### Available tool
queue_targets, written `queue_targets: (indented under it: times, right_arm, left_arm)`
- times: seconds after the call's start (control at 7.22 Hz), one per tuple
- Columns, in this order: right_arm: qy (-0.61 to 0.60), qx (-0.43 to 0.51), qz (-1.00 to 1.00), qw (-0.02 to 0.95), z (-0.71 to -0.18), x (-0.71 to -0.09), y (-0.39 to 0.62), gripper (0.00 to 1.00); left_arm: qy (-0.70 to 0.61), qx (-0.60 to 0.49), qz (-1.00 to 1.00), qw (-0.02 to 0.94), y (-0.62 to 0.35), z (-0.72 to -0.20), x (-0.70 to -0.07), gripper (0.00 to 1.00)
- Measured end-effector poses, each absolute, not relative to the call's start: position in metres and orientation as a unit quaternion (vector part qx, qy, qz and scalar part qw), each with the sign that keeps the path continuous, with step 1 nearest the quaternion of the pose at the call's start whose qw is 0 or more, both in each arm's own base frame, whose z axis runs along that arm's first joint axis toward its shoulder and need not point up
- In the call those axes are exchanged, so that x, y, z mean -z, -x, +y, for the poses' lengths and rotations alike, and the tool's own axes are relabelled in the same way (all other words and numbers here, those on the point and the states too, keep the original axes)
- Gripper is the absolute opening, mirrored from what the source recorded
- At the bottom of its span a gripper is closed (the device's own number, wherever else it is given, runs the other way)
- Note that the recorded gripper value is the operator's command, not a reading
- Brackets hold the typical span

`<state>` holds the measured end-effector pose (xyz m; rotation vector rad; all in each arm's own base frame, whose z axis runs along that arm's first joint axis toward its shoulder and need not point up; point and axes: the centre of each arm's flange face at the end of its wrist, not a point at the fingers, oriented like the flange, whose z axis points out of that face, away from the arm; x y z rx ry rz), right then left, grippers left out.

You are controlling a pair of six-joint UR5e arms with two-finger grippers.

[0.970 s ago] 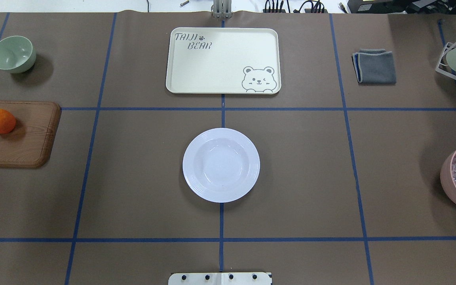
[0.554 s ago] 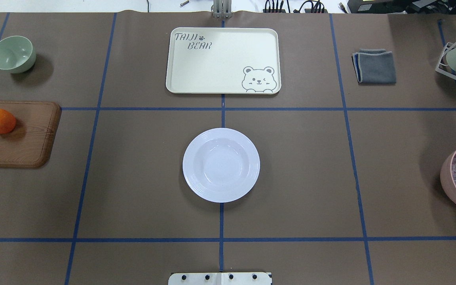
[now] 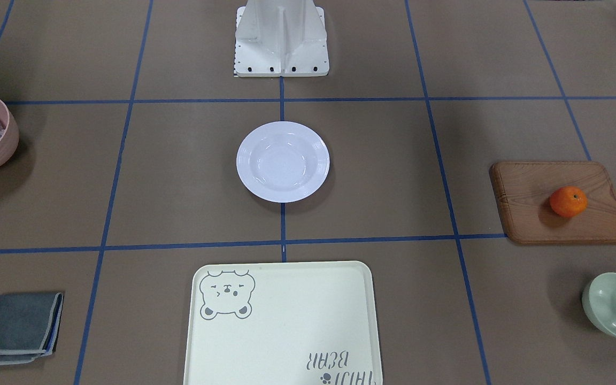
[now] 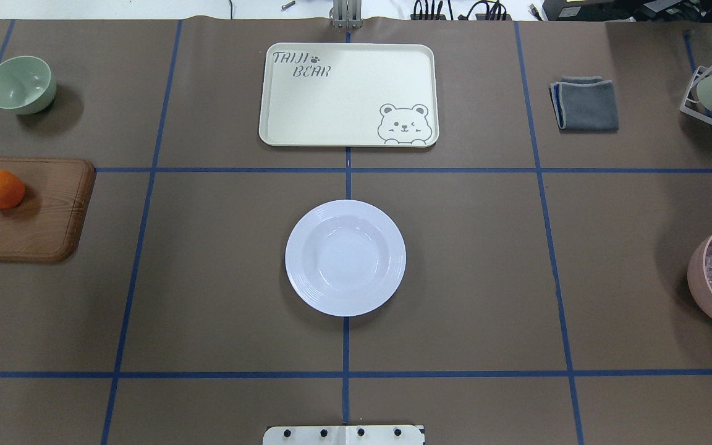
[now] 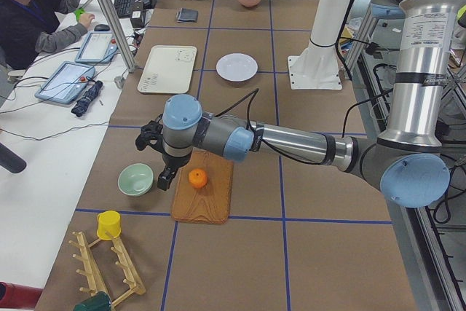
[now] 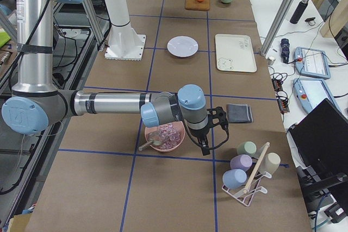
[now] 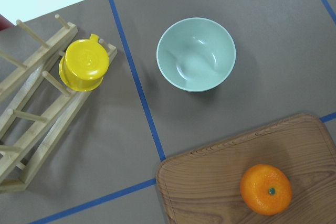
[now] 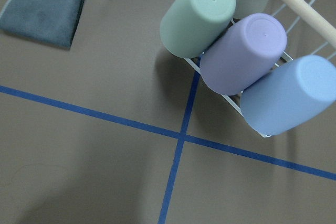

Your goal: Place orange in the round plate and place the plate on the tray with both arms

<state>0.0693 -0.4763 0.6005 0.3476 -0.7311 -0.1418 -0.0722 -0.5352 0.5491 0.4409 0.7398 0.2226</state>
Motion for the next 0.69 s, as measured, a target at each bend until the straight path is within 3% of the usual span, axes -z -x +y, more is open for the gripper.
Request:
queue_targets:
  times: [0.42,0.69]
  right_arm:
    - [-0.184,0.081,-0.380,0.903,-0.491,-0.555,-0.039,1.00]
    - [-0.149,0.032,-0.413,0.898,-0.500,-0.508,0.025,0.99]
  left_arm:
    - [-0.252,-0.112,0.365,0.889,0.046,-0.543,-0.544,0.99]
    - [-0.232,-0.067,0.383,0.891,0.022,-0.543,-0.551,0.99]
